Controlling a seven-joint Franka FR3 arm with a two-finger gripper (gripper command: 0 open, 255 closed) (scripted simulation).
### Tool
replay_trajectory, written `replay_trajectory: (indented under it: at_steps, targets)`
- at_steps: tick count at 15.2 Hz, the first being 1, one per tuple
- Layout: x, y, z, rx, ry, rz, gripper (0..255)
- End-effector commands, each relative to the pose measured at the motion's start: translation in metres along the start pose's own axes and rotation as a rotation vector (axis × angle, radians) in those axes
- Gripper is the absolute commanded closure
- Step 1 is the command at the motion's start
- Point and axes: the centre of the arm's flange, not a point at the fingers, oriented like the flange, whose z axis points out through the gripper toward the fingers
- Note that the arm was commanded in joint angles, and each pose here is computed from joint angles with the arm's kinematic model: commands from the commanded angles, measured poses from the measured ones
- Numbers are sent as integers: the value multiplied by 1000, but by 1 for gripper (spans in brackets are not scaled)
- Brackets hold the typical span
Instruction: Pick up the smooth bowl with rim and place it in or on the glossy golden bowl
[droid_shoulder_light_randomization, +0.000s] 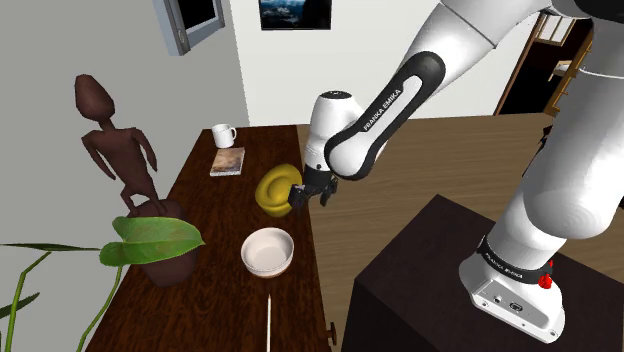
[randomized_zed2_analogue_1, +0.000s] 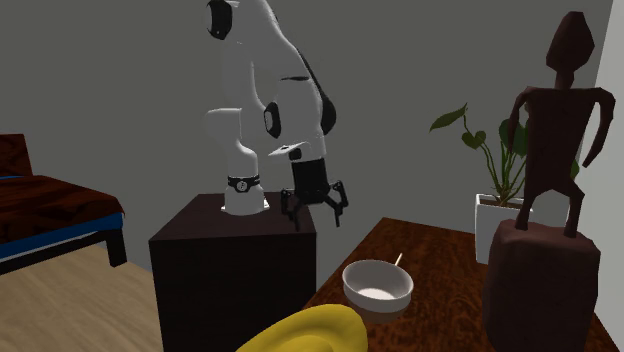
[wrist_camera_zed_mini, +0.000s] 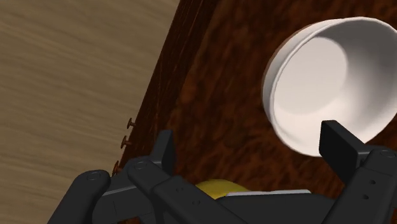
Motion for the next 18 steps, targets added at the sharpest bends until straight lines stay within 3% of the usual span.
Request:
replay_trajectory:
  at_steps: [1, 8, 18]
  targets:
    - [4, -10, 22, 3, 1, 1, 0]
    - [21, -43, 106, 12, 1, 8, 0]
    - [22, -43, 146, 12, 1, 8, 0]
